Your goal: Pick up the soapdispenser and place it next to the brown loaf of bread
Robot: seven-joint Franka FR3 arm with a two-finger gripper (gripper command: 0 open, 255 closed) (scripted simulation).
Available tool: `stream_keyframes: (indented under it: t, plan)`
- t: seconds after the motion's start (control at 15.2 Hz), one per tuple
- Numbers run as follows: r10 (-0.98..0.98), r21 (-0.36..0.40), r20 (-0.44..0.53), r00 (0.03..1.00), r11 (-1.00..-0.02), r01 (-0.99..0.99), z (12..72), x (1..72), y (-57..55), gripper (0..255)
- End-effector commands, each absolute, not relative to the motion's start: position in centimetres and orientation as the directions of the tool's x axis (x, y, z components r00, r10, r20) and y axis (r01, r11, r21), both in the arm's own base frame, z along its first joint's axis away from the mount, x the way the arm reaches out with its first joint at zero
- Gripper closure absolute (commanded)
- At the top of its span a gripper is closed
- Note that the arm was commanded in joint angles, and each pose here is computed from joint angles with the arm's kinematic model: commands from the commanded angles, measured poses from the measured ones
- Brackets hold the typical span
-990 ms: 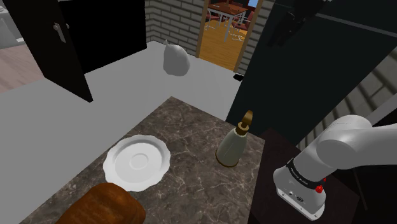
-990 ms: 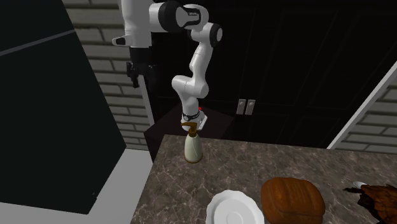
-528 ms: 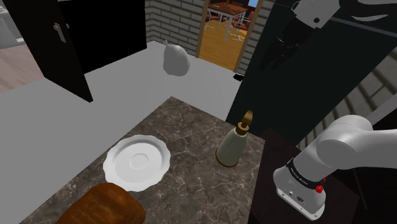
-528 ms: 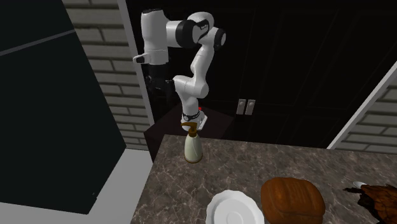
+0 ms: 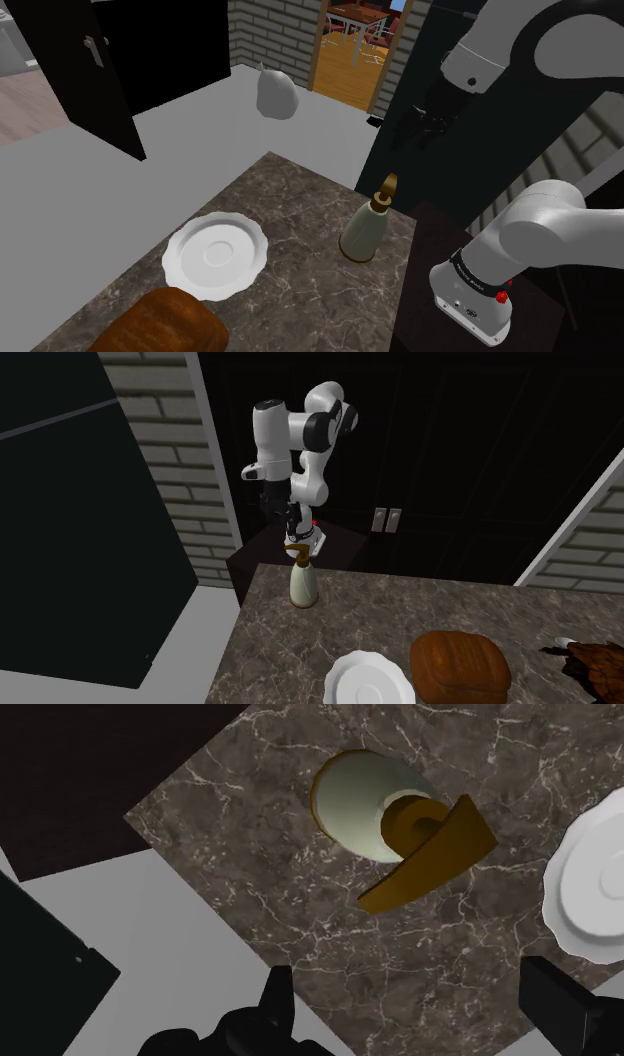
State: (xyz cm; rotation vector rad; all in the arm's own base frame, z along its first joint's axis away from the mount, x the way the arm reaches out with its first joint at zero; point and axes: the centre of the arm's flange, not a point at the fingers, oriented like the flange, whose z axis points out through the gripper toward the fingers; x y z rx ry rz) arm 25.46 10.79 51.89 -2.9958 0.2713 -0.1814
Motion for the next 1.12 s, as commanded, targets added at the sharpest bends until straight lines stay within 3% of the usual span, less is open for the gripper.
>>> stream_keyframes:
  t: [0.0, 0.33, 1.06]
  plan:
    - [-0.221, -0.142, 0.088, 0.971, -0.968, -0.207, 50.2, 24.3, 12.7, 0]
    - [-0.289, -0.147, 0.043, 0.956, -0.949, -0.28, 46.6, 22.6, 16.5, 0]
    - [-0.289, -0.147, 0.043, 0.956, -0.949, -0.28, 42.6, 22.9, 17.0, 0]
